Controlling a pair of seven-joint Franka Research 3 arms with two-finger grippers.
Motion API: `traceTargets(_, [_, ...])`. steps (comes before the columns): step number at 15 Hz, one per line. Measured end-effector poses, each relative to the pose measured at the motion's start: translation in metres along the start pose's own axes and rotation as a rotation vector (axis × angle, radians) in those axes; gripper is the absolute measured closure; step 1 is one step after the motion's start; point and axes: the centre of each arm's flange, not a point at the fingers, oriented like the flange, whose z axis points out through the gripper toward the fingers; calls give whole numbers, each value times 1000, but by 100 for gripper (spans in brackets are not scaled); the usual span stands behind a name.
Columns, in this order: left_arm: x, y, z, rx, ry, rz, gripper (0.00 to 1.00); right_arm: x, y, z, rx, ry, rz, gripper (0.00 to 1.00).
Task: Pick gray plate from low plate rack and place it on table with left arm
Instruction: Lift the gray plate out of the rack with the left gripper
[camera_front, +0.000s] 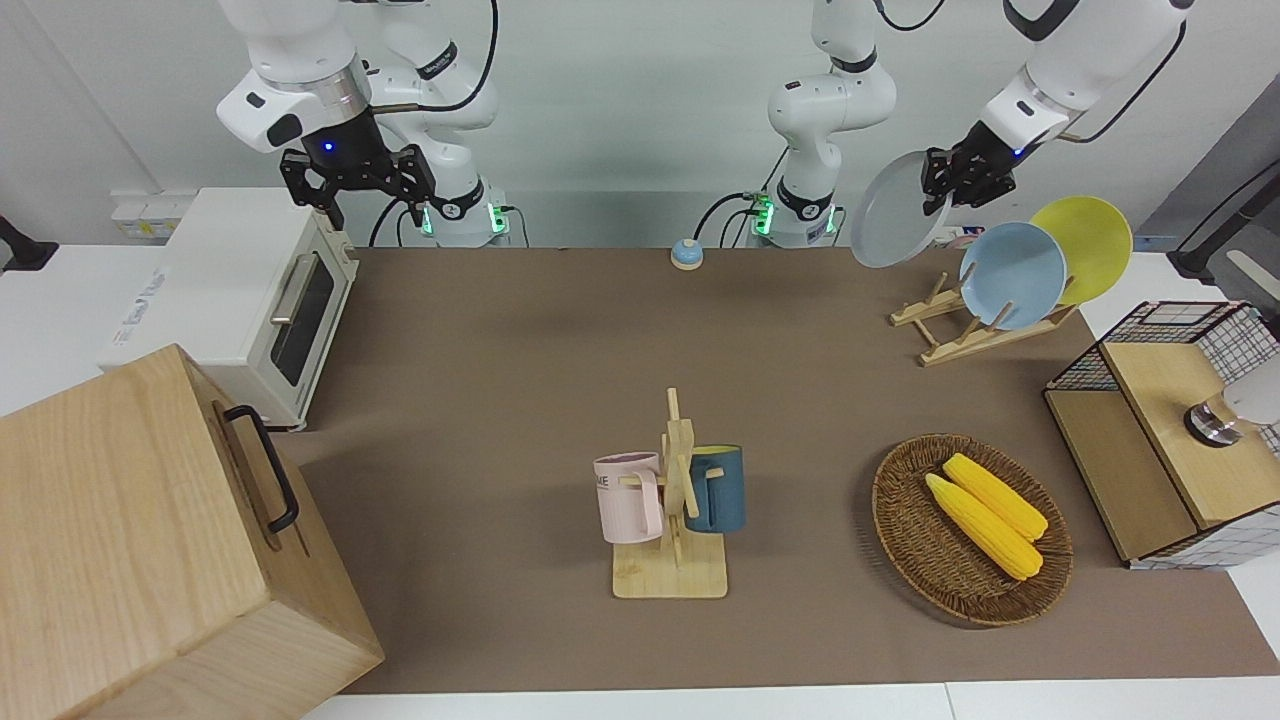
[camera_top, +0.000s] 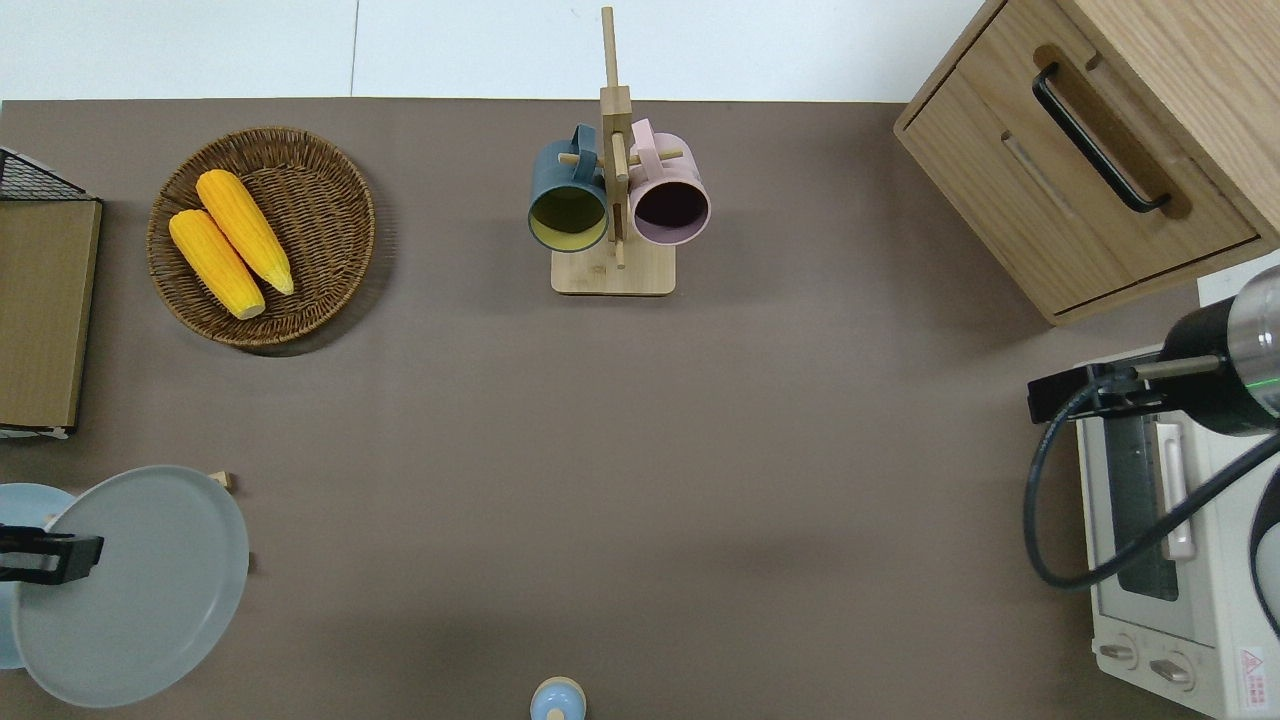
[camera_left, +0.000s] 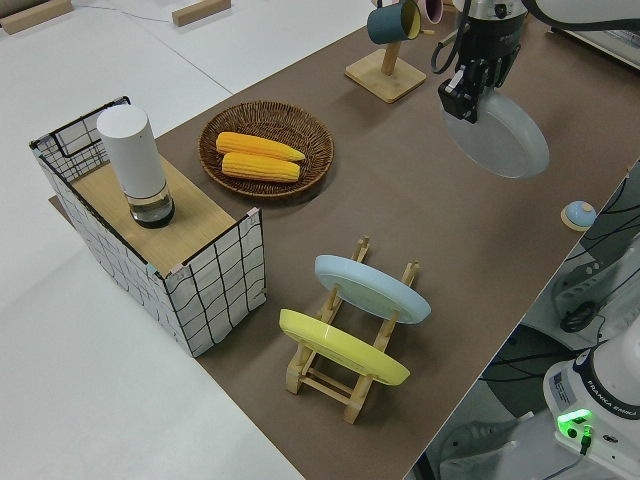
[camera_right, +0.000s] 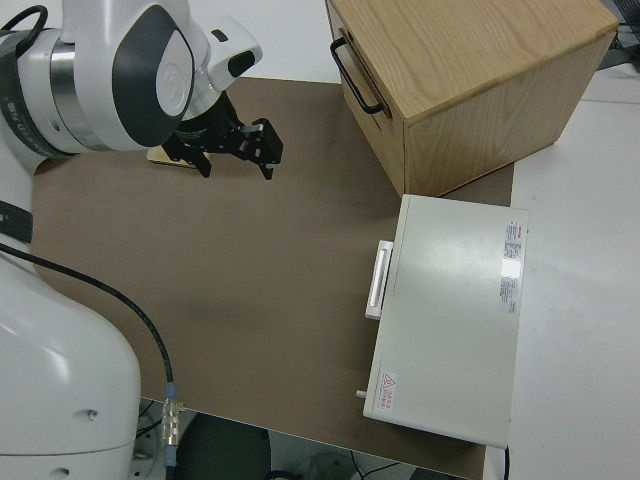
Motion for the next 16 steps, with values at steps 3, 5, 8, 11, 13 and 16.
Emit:
traceTargets(3, [16,-14,39,-127,-68,0,88,0,0,0,0,0,0,1])
traceTargets(5, [26,-27,68,-197,-114,31,88,0,0,0,0,0,0,1])
traceTargets(8, [34,-56,114,-308,-166,85,88,0,0,0,0,0,0,1])
traceTargets(11, [41,-66,154,-326,-181,98,88,0,0,0,0,0,0,1])
traceTargets(13, [42,-66,172,-318,-175,105,88,0,0,0,0,0,0,1])
traceTargets(16, [45,-60,192,-300,-168,120,88,0,0,0,0,0,0,1])
